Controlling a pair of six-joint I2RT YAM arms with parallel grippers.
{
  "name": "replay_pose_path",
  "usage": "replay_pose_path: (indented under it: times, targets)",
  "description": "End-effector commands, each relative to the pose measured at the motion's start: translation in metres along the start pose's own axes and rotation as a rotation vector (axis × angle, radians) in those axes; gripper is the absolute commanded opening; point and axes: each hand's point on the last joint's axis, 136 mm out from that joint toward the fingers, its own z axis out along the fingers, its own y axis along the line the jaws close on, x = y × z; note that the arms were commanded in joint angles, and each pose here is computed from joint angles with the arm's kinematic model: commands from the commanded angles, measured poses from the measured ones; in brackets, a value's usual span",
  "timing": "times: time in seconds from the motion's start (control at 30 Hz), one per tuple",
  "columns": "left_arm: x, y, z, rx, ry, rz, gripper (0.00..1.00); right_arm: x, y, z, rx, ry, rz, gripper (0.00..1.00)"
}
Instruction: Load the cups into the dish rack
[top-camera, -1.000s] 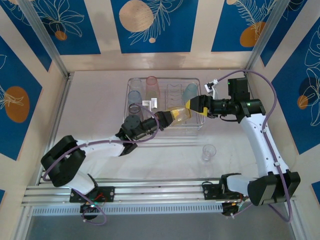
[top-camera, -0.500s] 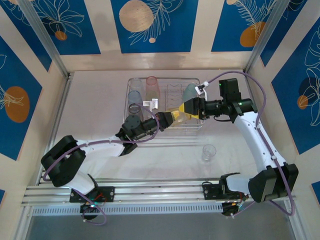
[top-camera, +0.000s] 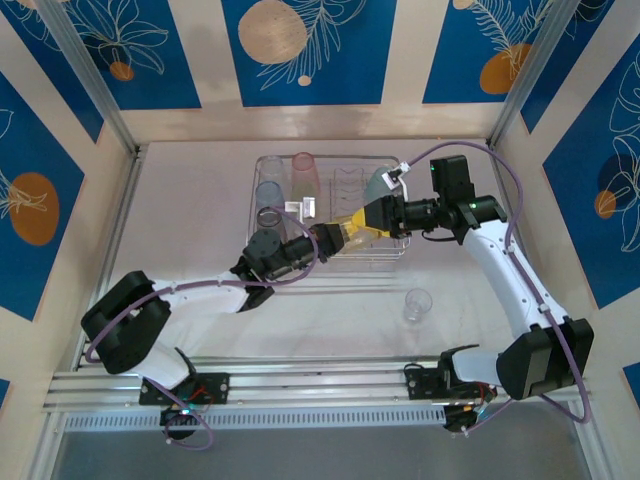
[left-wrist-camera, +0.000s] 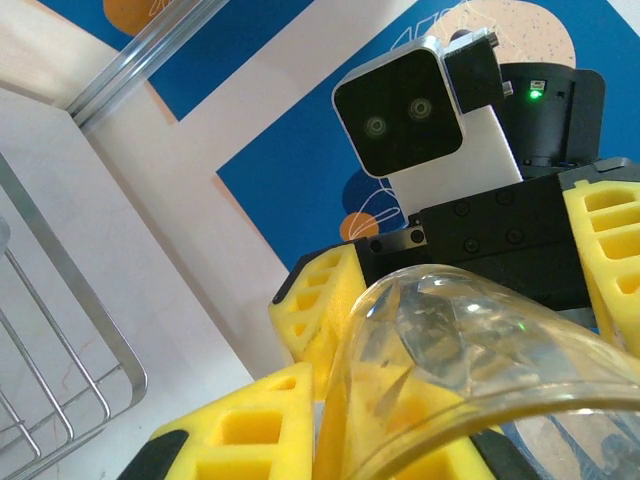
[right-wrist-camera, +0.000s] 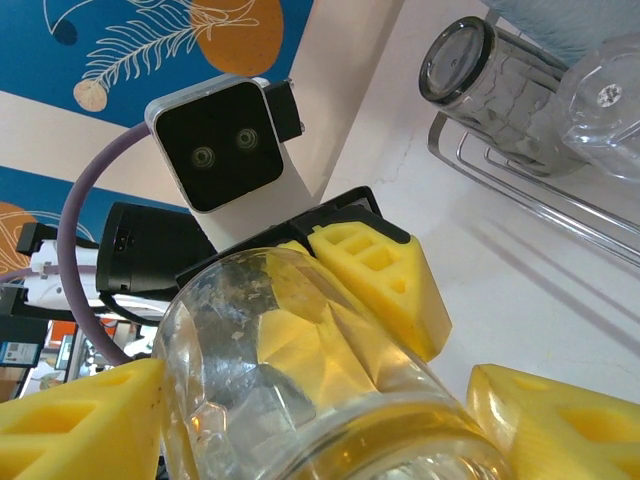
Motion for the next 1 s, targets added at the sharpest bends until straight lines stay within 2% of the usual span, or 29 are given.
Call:
replay_pose_path:
  times: [0.0, 0.13, 0.33, 0.97]
  targets:
    - [-0.018, -0.023, -0.002, 0.067, -0.056, 0.040, 0.00, 0.015, -0.001, 0.010, -0.045, 0.067, 0.059, 0.71]
    - [-0.018, -0.020, -0.003, 0.059, -0.055, 0.042, 0.00, 0.014, 0.002, 0.011, -0.065, 0.069, 0.061, 0.68]
    - [-0.020, -0.015, -0.006, 0.045, -0.069, 0.038, 0.00, 0.021, 0.009, 0.012, -0.110, 0.097, 0.045, 0.78]
    - [-0.026, -0.009, -0.013, 0.043, -0.092, 0.018, 0.00, 0.037, 0.018, 0.014, -0.210, 0.151, 0.025, 0.82]
